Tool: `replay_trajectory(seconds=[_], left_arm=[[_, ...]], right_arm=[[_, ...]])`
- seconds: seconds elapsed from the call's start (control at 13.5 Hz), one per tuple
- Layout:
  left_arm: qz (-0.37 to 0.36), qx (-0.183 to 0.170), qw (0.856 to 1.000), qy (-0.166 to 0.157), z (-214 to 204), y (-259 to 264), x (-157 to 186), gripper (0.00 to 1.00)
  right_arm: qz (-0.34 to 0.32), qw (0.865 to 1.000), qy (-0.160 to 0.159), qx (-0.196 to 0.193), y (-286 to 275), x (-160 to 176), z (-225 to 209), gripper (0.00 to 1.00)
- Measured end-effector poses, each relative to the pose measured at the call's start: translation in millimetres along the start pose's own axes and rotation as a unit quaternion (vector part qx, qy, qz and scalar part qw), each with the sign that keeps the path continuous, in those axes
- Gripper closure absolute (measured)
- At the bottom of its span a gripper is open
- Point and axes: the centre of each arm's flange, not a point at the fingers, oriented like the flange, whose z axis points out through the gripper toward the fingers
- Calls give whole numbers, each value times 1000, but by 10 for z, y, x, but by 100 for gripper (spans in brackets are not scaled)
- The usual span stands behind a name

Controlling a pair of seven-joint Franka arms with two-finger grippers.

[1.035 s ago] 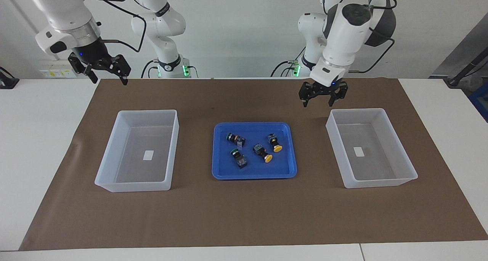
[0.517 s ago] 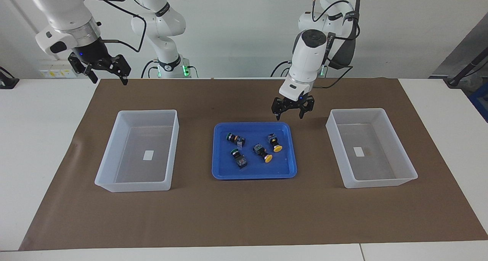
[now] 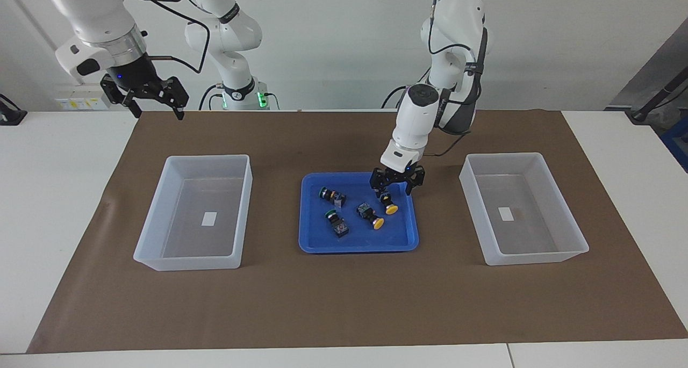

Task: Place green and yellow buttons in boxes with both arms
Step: 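Reach the left gripper into the tray and grasp a yellow-cap button, then carry the button to the box while the right gripper reaches the tray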

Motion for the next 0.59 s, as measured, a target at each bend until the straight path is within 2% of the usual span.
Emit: replay_trajectory(seconds=[0.15, 0.3, 0.44, 0.52, 0.59], left_arm=[[-21, -6, 1000, 6, 122, 26, -11, 0], [-32, -6, 999, 5, 205, 58, -46, 0], [-44, -7, 999, 5, 210, 63, -49, 7], [-52, -7, 999, 5, 210, 63, -49, 18], [-61, -7, 998, 5, 210, 63, -50, 36]], right_arm=[[-1, 1000, -6, 0, -2, -32, 64, 0], [-3, 1000, 7, 2, -19, -21, 117, 0], [-27, 1000, 16, 3, -160, 11, 206, 0], [-44, 999, 21, 5, -263, 27, 266, 0], [-60, 998, 26, 15, -377, 44, 347, 0]])
